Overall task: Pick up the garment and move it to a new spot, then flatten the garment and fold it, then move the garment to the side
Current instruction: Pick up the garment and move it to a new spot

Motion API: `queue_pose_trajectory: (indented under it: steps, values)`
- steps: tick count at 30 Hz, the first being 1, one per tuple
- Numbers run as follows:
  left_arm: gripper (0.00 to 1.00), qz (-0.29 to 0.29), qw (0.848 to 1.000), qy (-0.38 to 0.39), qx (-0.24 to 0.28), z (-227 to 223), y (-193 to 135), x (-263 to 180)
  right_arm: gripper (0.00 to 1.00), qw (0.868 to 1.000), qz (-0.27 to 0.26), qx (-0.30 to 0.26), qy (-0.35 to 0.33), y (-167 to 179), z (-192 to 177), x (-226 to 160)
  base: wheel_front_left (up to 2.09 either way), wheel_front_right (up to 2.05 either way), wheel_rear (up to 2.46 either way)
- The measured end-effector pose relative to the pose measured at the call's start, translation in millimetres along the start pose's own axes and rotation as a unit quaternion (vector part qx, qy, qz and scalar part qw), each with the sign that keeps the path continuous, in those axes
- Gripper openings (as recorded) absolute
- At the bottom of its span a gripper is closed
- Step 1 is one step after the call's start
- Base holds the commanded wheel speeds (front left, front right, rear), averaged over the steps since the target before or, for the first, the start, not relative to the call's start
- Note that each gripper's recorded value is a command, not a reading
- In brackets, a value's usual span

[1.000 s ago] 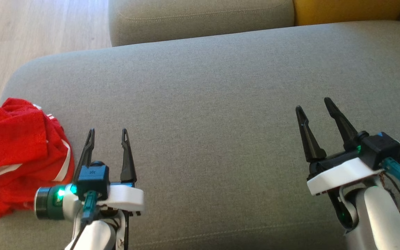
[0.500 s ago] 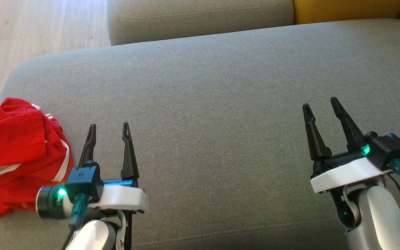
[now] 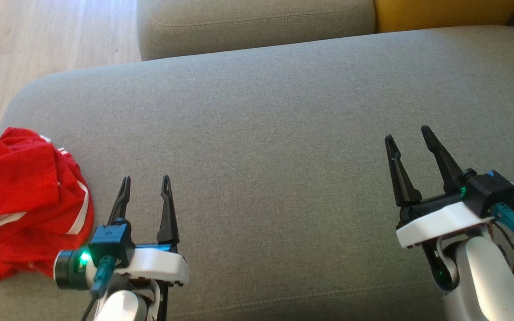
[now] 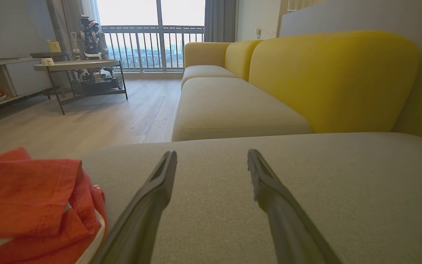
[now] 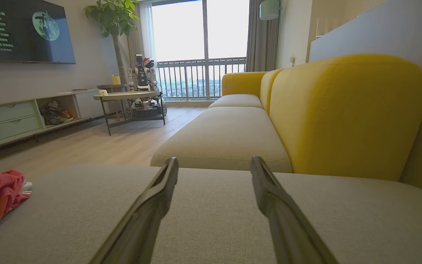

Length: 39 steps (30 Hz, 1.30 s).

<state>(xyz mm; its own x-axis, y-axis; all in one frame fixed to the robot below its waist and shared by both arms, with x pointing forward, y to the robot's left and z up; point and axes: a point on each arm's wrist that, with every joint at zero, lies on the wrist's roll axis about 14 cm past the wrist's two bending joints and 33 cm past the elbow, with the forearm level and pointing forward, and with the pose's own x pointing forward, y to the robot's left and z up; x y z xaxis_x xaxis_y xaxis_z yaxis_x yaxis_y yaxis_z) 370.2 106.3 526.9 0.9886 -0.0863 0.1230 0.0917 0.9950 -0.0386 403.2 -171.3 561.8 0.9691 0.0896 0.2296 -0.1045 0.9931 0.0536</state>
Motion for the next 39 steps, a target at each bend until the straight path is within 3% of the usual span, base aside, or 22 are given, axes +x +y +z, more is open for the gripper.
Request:
queue_pose_trajectory:
  steps: [16,26,39]
  values:
    - [1.0,0.013,1.0,-0.009,0.004,3.4,13.1,1.8,1.0,1.0,0.019,0.005,0.011,13.2,-9.0,5.9,0.0,0.0,0.0]
    - [1.0,0.093,0.995,-0.01,0.022,6.6,65.8,-21.9,1.0,0.994,0.105,0.021,0.015,75.4,-18.5,25.7,0.0,0.0,0.0]
    - [1.0,0.216,0.975,-0.007,0.044,14.1,135.1,-96.3,1.0,0.969,0.235,0.062,0.033,175.3,-30.3,24.0,0.0,0.0,0.0]
